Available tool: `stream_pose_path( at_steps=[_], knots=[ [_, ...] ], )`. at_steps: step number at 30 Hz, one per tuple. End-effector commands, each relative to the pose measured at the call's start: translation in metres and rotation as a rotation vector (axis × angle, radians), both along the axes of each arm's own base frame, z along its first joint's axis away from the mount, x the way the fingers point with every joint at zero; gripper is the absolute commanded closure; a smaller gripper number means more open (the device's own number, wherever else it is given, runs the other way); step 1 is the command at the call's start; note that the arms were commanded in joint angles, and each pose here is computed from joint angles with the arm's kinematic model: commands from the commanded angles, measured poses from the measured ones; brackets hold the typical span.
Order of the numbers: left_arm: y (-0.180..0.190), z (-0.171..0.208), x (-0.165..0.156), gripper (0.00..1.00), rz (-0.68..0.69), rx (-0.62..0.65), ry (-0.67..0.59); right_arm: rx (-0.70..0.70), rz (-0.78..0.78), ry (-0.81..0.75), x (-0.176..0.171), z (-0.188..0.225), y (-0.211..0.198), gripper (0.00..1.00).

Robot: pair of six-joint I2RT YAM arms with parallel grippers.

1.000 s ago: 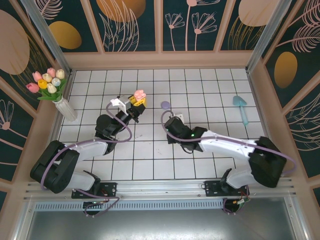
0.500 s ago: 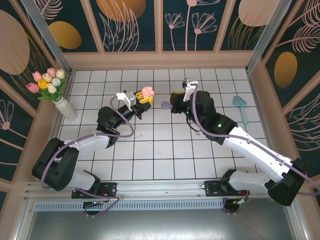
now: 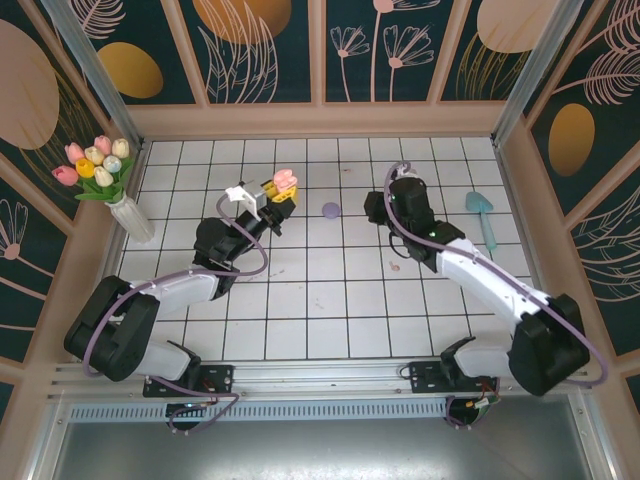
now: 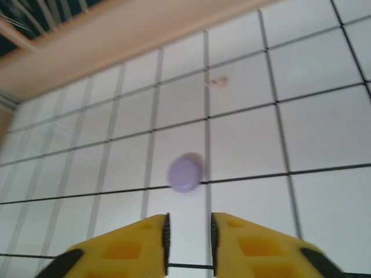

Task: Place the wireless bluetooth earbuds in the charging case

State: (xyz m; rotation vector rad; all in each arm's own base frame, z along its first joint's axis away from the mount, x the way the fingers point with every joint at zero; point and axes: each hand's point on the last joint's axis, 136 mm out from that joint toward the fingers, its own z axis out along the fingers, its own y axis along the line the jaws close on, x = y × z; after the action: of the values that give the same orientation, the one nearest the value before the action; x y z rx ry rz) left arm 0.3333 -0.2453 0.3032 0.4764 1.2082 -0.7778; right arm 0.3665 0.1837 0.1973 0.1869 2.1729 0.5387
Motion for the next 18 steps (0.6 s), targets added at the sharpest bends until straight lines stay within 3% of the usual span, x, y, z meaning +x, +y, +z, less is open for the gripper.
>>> stream_pose_path(
  at_steps=[1, 6, 8, 18],
  knots=[
    [0.008, 0.006, 0.005, 1.00, 0.051, -0.055, -0.003, 0.047, -0.077, 0.088, 0.023, -0.010, -0.007, 0.64],
    [0.011, -0.002, 0.013, 1.00, 0.082, -0.075, 0.029, 0.032, -0.140, 0.218, 0.069, -0.036, -0.002, 0.49],
    [0.012, -0.005, 0.016, 1.00, 0.093, -0.083, 0.039, 0.019, -0.140, 0.241, 0.089, -0.044, 0.006, 0.48],
    [0.013, -0.013, 0.020, 1.00, 0.109, -0.088, 0.051, -0.042, -0.087, 0.231, 0.188, -0.082, 0.040, 0.57]
  ],
)
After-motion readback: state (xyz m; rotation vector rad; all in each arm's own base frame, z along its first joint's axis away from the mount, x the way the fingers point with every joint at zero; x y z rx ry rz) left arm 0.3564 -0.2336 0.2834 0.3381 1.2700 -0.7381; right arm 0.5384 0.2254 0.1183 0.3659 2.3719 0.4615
